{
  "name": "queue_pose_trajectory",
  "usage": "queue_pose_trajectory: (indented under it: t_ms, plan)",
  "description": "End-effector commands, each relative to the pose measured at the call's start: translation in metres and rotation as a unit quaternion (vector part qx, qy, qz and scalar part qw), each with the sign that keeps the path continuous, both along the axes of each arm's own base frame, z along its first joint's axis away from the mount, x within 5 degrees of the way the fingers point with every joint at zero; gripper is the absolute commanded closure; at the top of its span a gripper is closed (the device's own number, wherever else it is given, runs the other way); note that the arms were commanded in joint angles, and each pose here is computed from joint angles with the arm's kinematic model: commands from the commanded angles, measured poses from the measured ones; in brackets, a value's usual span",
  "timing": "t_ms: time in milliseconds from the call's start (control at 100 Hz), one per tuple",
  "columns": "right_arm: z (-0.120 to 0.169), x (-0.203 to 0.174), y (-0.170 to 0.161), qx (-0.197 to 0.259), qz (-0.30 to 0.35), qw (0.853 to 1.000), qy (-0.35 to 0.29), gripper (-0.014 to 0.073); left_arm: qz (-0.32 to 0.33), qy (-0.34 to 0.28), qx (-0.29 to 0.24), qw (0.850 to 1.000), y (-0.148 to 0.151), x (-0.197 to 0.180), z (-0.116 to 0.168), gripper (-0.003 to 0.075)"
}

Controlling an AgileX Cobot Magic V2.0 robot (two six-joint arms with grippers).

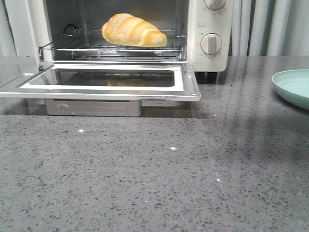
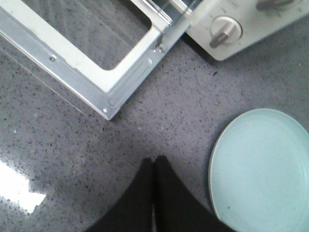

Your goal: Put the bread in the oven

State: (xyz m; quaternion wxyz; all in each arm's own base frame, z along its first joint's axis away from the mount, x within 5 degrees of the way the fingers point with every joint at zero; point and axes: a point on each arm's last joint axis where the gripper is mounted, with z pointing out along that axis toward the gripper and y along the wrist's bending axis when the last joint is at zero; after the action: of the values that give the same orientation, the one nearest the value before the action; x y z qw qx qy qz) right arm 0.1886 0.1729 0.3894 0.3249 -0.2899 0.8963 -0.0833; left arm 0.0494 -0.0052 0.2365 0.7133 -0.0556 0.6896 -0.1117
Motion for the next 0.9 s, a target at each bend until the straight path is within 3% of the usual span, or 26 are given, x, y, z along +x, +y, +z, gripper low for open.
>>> queue_pose_trajectory:
  t_ms: [0,440,890]
  plan:
    - [0.012,-0.015,-0.028,0.002,-0.037,0.999,-0.015,0.0662,0.010,-0.059,-0.009,0.998,0.002,-0.004,0.009,0.0741]
    - [0.021,-0.065,-0.092,0.078,-0.058,0.994,-0.055,0.0662,0.007,-0.038,-0.010,0.999,0.001,-0.002,0.002,0.0741]
    - [0.027,-0.071,-0.100,0.095,-0.055,0.991,-0.073,0.0662,0.007,-0.038,-0.010,0.999,0.001,-0.002,0.002,0.0741]
